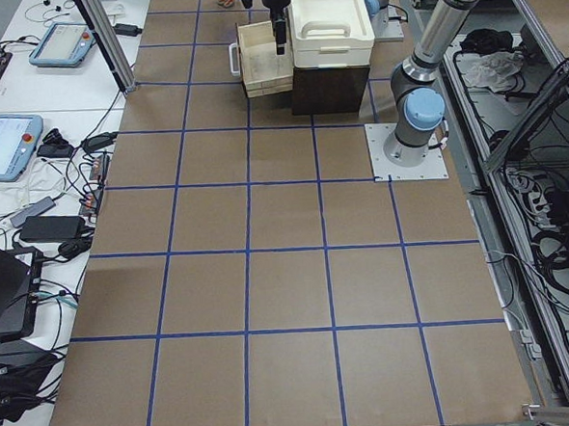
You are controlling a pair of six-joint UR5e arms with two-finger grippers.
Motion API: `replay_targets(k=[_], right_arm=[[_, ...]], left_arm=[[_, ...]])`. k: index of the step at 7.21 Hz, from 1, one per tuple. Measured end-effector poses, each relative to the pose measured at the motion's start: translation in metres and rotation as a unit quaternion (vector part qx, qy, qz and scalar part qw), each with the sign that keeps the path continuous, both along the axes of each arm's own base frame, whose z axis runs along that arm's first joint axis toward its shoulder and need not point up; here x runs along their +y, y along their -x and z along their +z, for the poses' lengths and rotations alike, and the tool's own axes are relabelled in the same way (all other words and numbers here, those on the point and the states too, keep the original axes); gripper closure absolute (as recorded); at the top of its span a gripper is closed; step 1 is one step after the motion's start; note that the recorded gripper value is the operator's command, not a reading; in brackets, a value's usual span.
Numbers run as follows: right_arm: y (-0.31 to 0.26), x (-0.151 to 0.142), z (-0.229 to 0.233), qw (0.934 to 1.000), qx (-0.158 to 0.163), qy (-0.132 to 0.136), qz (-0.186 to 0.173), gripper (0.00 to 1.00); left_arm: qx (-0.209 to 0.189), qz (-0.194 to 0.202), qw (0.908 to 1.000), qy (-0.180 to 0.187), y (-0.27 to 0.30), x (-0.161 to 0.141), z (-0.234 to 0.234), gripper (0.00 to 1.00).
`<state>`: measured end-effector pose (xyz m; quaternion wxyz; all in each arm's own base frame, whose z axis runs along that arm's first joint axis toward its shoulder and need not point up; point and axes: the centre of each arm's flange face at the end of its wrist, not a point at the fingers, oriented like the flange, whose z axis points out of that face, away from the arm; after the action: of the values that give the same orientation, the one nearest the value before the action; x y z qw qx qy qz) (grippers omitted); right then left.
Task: Put scissors in drawer and close it
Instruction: 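Close the right gripper on the scissors near the pivot, then lift the scissors and carry them with the right gripper over the drawer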
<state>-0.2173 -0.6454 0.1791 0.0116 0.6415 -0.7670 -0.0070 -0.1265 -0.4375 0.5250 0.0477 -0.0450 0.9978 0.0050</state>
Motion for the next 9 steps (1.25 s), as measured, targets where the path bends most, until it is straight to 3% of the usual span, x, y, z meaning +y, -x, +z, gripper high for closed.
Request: replay_targets(k=[1,3,7,9], right_arm=[[0.001,0.000,0.000,1.0000,0.003,-0.002,-0.006,0.44],[0.002,0.001,0.000,0.9999,0.008,-0.005,-0.013,1.00],[0.003,0.004,0.015,0.9993,0.029,-0.008,-0.022,1.00],[-0.007,0.010,0.063,0.9989,0.025,0.012,-0.037,1.00]], left_arm=[[0.000,0.000,1.0000,0.000,0.000,0.000,0.000,0.00],[0.000,0.000,1.0000,0.000,0.000,0.000,0.000,0.00],[0.000,0.000,1.0000,-0.001,0.000,0.000,0.000,0.00],[0.000,0.000,1.0000,0.000,0.000,0.001,0.000,0.00]])
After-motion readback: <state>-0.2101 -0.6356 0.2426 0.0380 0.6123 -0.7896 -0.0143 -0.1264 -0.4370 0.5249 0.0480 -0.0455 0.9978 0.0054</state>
